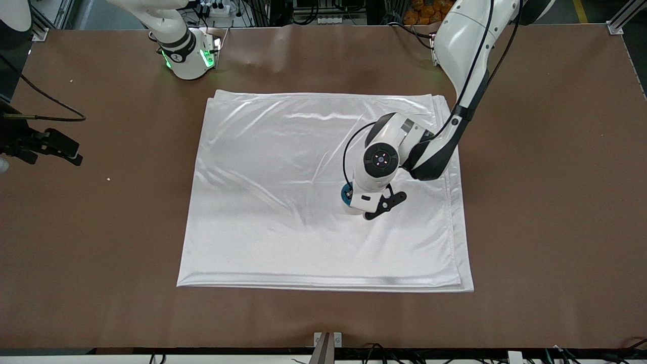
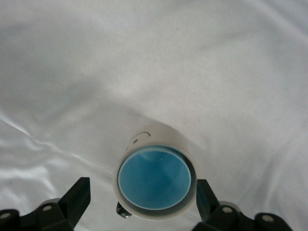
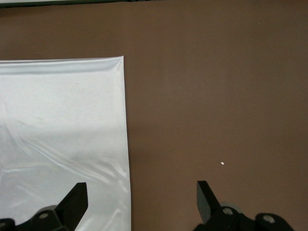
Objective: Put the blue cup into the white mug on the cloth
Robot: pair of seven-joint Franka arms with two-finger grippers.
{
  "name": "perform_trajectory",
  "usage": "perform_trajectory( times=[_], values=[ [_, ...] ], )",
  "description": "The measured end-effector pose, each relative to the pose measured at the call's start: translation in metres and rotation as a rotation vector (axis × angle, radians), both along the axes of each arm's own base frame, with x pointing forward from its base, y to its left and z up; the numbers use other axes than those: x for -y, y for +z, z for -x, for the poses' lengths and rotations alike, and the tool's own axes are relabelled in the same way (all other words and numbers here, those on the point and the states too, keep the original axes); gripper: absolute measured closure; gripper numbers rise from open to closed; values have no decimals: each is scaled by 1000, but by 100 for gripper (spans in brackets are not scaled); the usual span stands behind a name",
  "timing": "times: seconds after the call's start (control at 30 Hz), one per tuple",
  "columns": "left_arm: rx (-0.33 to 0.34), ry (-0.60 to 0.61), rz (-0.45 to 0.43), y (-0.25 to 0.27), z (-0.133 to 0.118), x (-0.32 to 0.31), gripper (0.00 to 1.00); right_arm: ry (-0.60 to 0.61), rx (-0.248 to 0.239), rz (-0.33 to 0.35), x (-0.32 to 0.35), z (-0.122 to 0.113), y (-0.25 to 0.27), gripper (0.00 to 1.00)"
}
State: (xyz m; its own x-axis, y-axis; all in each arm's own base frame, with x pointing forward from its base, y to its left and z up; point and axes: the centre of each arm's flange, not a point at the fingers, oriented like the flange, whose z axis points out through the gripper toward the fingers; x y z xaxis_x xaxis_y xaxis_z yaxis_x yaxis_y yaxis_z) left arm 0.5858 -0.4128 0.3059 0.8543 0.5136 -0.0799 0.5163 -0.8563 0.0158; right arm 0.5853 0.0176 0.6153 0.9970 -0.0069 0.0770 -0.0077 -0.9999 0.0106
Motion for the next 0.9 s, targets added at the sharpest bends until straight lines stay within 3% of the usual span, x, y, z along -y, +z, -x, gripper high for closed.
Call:
perform_trajectory(
  times=[0.07, 0.37, 0.9],
  values=[
    [33, 26, -3, 19, -11, -15, 0, 3, -2, 0, -2, 0, -1, 0],
    [121, 44, -52, 64, -56, -98, 0, 13, -8, 3, -7, 0, -4, 0],
    [152, -203, -186, 77, -114, -280, 0, 15, -1, 3, -9, 0, -4, 0]
  ],
)
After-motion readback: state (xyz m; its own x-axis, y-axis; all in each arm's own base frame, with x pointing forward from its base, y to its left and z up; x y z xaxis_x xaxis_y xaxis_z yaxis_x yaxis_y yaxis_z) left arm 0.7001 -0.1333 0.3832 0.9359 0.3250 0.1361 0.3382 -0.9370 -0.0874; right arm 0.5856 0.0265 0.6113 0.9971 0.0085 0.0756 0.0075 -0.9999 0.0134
